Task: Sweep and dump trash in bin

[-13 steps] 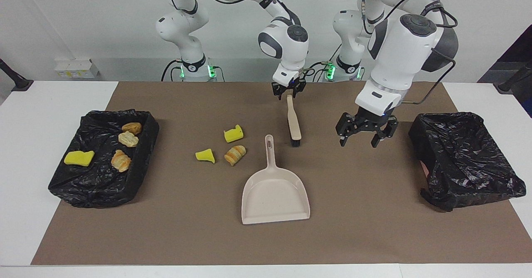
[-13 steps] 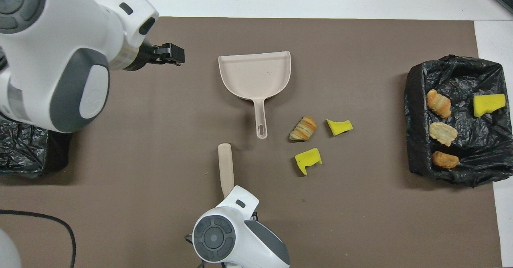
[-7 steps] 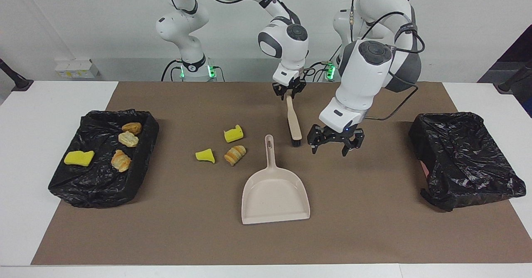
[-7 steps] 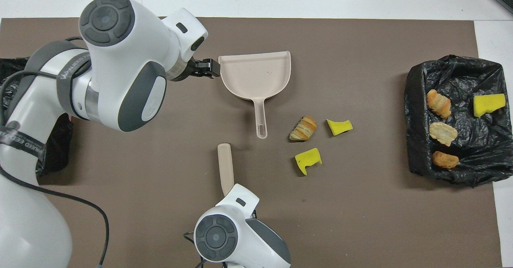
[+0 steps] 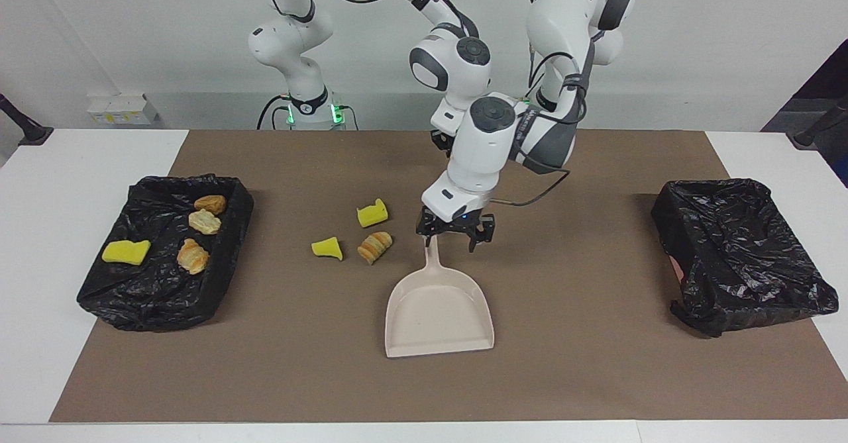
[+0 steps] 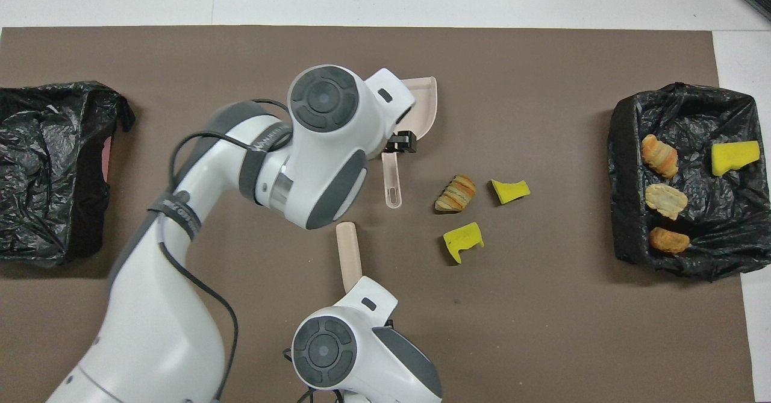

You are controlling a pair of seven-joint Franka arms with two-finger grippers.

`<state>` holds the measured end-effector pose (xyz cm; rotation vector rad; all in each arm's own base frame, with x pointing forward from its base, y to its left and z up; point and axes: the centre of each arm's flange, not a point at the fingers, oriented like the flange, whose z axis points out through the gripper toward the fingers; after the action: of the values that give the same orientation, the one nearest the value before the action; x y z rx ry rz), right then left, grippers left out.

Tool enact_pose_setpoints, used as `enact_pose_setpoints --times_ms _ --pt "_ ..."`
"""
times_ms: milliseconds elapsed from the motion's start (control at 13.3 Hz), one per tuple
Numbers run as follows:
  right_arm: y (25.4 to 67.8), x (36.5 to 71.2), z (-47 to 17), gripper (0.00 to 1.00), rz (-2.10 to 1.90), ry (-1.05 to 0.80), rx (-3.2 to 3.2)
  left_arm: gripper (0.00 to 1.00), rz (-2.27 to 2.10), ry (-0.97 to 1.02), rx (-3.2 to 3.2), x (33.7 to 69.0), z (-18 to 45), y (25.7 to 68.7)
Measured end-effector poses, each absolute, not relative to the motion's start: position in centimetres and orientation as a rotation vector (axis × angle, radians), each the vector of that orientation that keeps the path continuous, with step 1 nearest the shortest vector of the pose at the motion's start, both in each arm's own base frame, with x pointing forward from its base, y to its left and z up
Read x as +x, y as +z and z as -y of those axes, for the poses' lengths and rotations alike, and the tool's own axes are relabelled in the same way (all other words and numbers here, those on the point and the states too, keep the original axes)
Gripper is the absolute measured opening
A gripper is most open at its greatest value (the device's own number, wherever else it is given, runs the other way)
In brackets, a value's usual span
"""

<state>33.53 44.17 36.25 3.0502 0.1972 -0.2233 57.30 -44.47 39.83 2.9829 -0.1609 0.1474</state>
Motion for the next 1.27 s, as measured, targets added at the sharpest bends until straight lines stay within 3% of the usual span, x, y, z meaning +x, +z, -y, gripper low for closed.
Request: enact_pose_setpoints --times_ms 150,375,674,899,1049,1274 --pt "39.0 33.1 -42.5 0.26 -0.174 -0.250 3.014 1.00 0.157 0.104 3.000 55.9 46.8 36.5" --pt "41.6 32.7 -39.3 0.26 -0.118 -0.274 2.978 1.00 0.150 0.074 3.024 55.9 46.3 35.3" --pt "40.2 30.4 -36.2 0.26 -0.102 -0.290 2.941 0.95 0.166 0.044 3.054 55.6 46.1 35.1" --pt "40.7 30.2 -33.7 0.26 -0.049 -0.275 2.945 0.53 0.168 0.046 3.063 55.6 45.8 35.8" --pt "41.2 31.9 -31.5 0.26 0.043 -0.269 2.957 0.32 0.194 0.075 3.076 55.7 45.5 36.4" --pt "41.4 36.1 -26.4 0.26 0.180 -0.283 2.965 0.32 0.424 0.115 3.078 56.4 44.7 36.8"
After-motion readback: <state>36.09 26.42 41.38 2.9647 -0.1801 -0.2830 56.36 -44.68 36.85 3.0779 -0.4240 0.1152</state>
